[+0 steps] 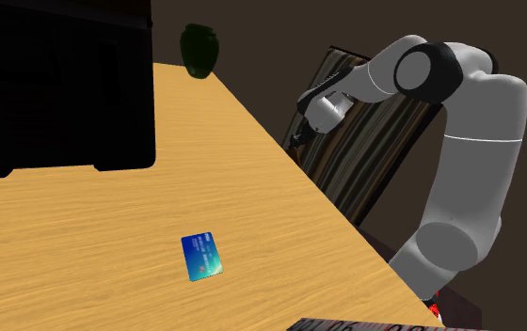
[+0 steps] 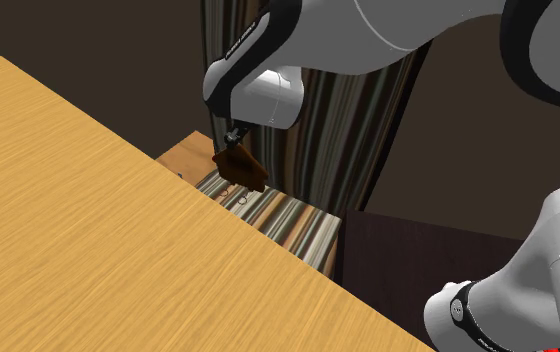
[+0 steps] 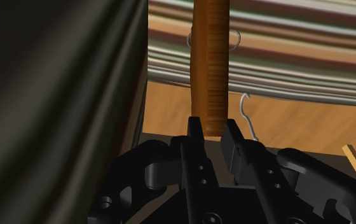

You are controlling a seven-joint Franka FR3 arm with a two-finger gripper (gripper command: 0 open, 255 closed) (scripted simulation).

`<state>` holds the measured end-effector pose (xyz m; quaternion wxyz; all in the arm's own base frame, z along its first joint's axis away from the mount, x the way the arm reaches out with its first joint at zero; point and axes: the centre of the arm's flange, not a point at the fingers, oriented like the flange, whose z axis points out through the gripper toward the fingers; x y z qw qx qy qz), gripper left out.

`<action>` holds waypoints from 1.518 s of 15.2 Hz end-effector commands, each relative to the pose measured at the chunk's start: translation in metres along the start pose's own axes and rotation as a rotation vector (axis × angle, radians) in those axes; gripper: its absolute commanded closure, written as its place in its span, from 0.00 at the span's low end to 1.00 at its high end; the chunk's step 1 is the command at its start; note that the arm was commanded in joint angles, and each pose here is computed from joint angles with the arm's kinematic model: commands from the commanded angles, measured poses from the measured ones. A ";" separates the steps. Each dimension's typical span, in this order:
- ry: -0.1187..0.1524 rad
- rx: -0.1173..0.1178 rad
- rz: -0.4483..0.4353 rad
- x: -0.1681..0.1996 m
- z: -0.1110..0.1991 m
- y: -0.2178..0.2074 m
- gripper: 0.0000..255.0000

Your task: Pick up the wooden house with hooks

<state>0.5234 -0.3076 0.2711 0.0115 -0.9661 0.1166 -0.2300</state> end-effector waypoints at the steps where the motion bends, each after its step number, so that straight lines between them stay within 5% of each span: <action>1: -0.011 -0.003 0.011 -0.006 0.003 0.004 1.00; 6: -0.010 -0.003 0.012 -0.004 0.003 0.008 1.00; 23: -0.010 -0.003 0.012 0.031 -0.068 0.002 1.00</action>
